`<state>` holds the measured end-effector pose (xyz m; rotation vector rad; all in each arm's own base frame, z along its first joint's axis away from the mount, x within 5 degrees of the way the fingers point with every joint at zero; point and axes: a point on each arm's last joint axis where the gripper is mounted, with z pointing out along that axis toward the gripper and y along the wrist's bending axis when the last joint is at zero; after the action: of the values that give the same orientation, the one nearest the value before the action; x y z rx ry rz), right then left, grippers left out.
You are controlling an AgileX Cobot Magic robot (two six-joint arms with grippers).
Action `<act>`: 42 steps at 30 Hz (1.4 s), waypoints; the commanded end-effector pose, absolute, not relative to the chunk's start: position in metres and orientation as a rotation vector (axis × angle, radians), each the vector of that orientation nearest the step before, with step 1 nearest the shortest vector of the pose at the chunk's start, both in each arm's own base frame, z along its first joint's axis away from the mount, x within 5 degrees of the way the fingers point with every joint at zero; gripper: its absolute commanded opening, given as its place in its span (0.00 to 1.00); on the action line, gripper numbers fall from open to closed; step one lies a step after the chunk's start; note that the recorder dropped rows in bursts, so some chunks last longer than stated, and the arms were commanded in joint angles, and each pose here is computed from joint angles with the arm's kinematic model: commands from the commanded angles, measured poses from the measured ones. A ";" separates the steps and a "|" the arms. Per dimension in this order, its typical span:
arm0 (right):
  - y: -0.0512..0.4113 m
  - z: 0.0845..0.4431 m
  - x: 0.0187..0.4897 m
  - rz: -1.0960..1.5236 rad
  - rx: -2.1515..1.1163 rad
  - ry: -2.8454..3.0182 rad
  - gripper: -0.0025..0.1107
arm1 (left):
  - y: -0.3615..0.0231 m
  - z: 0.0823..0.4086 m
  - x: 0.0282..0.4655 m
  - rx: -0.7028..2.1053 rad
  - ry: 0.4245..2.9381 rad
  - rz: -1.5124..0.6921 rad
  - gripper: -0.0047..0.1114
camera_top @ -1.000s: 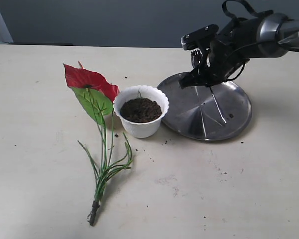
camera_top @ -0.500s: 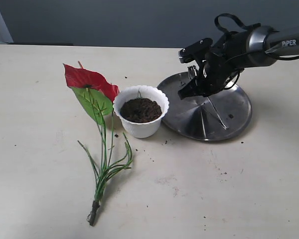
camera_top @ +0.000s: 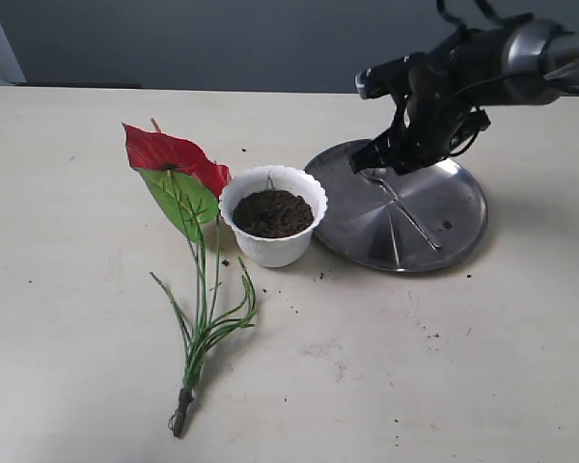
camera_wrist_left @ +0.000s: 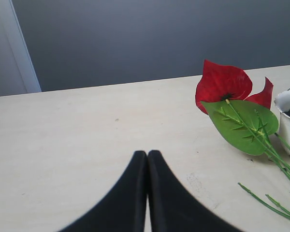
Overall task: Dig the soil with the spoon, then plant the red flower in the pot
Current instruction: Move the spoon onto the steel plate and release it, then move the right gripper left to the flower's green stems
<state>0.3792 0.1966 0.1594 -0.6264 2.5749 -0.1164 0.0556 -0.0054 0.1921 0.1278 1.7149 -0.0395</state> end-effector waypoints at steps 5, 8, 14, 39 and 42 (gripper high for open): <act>0.228 0.251 0.326 0.273 -0.748 2.493 0.23 | -0.005 0.192 0.055 0.130 1.710 -0.039 0.04; 0.250 0.266 0.291 0.420 -0.866 2.471 0.23 | -0.005 0.192 0.055 0.130 1.710 -0.039 0.04; 0.281 0.263 0.228 0.633 -0.873 2.339 0.23 | -0.005 0.192 0.055 0.130 1.710 -0.039 0.04; 0.349 0.150 0.172 0.787 -0.578 2.637 0.45 | -0.005 0.192 0.055 0.130 1.710 -0.039 0.04; 0.356 0.153 0.167 0.832 -0.528 2.601 0.45 | -0.005 0.192 0.055 0.130 1.710 -0.039 0.04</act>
<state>0.1711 0.3525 0.1510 -0.5453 2.6282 0.8067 0.0556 -0.0054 0.1921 0.1278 1.7149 -0.0395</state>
